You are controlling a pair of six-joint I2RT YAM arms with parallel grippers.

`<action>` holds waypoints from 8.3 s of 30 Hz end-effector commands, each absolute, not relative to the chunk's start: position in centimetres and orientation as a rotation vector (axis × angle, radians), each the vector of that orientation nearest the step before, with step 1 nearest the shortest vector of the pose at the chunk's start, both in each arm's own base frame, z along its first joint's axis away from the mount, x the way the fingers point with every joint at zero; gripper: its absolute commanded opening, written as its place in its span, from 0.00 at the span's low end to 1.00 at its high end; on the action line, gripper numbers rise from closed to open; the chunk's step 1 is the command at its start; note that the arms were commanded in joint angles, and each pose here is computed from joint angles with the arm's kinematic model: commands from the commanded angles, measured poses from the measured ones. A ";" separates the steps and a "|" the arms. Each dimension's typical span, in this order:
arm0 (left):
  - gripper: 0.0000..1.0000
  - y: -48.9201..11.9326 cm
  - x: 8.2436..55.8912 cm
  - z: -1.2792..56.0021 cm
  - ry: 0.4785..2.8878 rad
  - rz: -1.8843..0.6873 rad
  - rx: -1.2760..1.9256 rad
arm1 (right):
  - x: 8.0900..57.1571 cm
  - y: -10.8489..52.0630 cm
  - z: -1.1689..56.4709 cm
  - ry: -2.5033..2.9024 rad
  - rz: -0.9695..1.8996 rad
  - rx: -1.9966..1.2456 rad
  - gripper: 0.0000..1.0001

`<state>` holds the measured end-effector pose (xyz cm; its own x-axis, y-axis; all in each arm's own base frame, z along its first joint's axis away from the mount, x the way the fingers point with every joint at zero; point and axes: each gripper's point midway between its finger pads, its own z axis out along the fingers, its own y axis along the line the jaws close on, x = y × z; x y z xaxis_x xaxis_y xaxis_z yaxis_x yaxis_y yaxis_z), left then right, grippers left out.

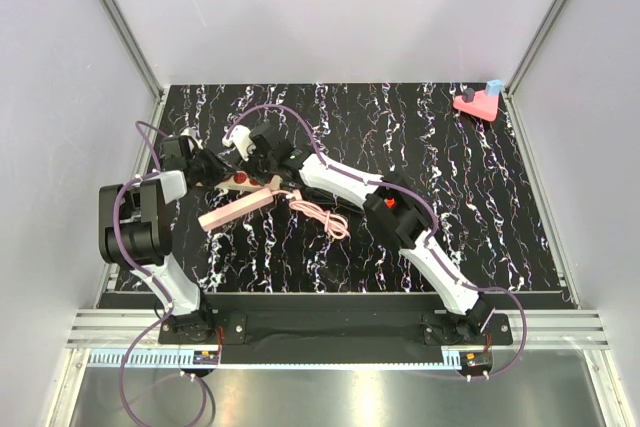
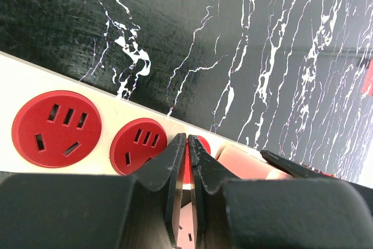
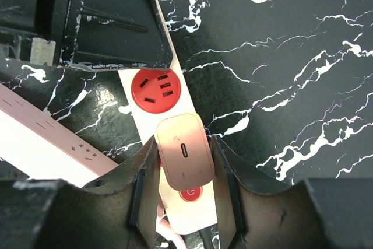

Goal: Pull the plug off the socket

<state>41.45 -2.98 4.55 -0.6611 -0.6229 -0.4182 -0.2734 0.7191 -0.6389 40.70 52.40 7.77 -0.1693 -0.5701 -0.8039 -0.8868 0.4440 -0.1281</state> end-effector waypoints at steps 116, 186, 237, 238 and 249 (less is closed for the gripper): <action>0.61 -8.8 37.1 14.7 2.181 -1.137 -0.344 | 15.2 28.4 8.3 2.882 0.882 -0.287 0.00; 0.66 -6.3 35.3 22.6 1.861 -0.560 -0.081 | 19.8 21.2 12.1 2.516 0.493 -0.056 1.00; 0.66 -7.3 38.2 4.7 2.376 -0.355 -0.559 | 16.9 19.6 14.1 2.528 0.572 -0.044 1.00; 0.66 -7.0 38.6 4.5 2.375 -0.357 -0.568 | 16.9 19.7 14.2 2.525 0.574 -0.039 0.99; 0.68 -4.4 43.4 8.1 2.228 -0.499 -0.620 | 19.2 19.9 12.7 2.551 0.464 0.136 1.00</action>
<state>41.25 -3.56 4.18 -0.6545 -0.5717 -0.4948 -0.3728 0.8134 -0.4467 17.03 19.43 11.91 -0.8750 0.1189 -0.4692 -0.0664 0.9307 0.3598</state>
